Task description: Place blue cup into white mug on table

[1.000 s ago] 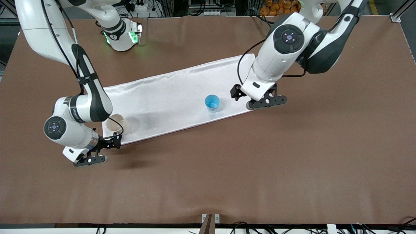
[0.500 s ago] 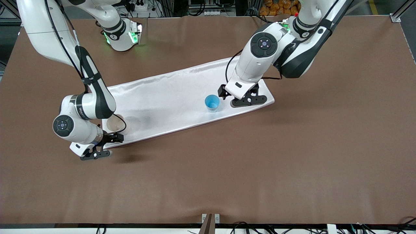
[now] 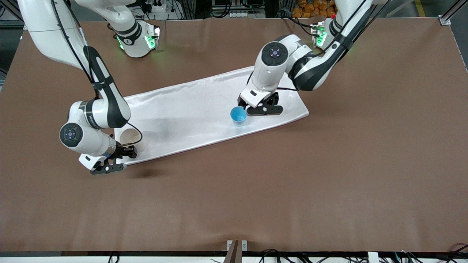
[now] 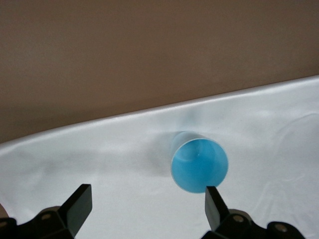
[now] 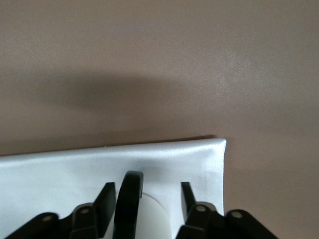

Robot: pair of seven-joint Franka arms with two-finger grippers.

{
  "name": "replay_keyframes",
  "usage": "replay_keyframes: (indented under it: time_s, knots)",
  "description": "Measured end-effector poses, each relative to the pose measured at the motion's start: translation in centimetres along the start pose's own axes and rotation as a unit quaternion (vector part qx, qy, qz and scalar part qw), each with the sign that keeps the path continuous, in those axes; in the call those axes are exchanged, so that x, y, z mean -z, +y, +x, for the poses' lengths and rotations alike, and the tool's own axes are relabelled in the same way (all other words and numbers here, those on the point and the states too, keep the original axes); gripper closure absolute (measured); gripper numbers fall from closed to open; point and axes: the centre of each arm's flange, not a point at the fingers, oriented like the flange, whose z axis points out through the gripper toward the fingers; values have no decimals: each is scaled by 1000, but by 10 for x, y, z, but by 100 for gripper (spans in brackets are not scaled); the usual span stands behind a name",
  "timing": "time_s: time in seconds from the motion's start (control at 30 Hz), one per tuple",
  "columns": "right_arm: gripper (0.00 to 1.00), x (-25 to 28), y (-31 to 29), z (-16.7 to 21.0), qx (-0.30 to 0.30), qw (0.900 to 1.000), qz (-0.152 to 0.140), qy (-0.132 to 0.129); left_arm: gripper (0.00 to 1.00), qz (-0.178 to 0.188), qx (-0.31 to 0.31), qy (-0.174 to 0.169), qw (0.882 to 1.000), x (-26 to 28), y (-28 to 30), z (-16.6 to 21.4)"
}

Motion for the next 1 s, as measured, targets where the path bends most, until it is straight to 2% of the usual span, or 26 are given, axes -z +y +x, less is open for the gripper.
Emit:
replay_keyframes:
  time_s: [0.17,0.2,0.27,0.6,0.77,1.0]
  knots:
    - [68,-7,-13,-2,-15,1000,0,17,0,2,-7,7,1000,-24,9,-7]
    - [78,-8,-16,-3,-18,1000,0,18,0,-1,-7,8,1000,-29,10,-6]
    - [81,-8,-22,-3,-20,1000,0,19,0,-7,-7,8,1000,-39,11,-4]
    - [81,0,-34,2,-18,999,0,30,0,-11,-6,8,1000,-80,14,-5]
    - [81,22,-39,18,-14,999,0,53,0,0,-9,9,1000,-90,16,-9]
    - [81,67,-57,41,-1,998,1,59,0,20,-7,14,1000,-107,24,-24]
